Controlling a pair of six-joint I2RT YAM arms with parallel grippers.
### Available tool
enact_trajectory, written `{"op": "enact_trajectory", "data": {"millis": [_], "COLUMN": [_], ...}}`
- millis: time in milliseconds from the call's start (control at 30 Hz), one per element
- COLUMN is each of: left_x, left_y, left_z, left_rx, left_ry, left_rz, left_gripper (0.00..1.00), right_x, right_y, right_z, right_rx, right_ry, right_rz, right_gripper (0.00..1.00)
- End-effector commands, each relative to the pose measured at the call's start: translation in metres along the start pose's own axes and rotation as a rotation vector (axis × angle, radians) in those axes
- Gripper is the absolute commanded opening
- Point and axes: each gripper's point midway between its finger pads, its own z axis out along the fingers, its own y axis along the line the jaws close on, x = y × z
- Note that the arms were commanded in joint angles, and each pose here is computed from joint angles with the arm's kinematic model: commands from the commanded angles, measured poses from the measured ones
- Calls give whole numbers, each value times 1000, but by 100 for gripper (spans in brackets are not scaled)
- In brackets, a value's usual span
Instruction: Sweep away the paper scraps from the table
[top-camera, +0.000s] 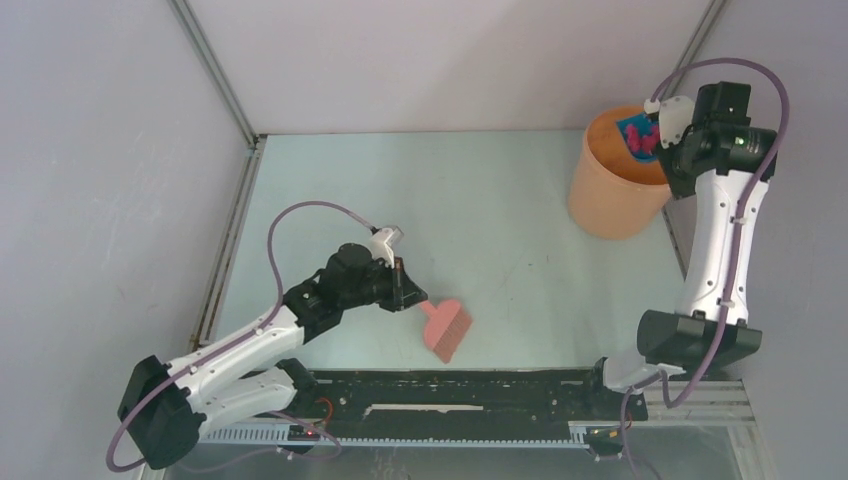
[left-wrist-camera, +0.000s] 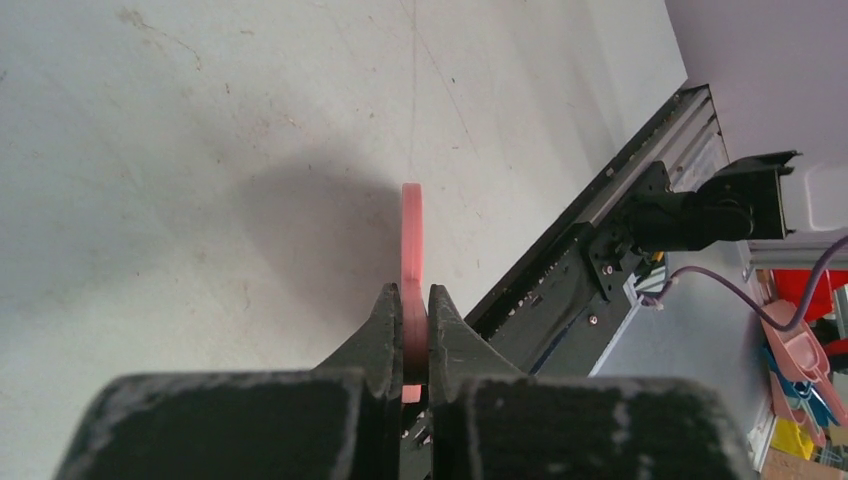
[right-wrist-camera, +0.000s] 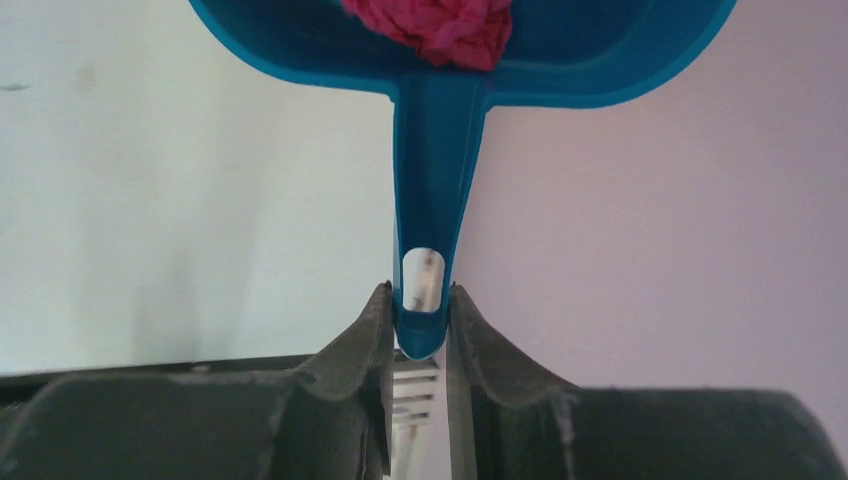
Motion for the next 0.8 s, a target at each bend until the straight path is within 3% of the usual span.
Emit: {"op": "enact_trajectory", "data": {"millis": [0, 167, 300, 400, 567, 767], "left_x": [-8, -6, -5, -3, -1, -4], "left_y": [-19, -17, -20, -22, -19, -19], "left_z": [-11, -18, -19, -21, -28, -35], "left_rx": [92, 90, 103, 115, 107, 93], "left_ry": [-53, -69, -64, -54, -65, -80], "left_rz": [29, 45, 48, 55, 67, 89], "left_gripper": [0, 0, 0, 0, 0, 0], "right_x": [15, 6, -41, -70, -81, -65], "right_y": [-62, -109, -138, -138, -131, -130], "right_z": [-8, -21, -52, -70, -68, -58], "right_rx": [287, 506, 727, 839, 1092, 1039], "right_ry": [187, 319, 281, 252, 293, 361], "right_rz": [-49, -251, -457, -621, -967, -945], "right_gripper": [0, 0, 0, 0, 0, 0]}}
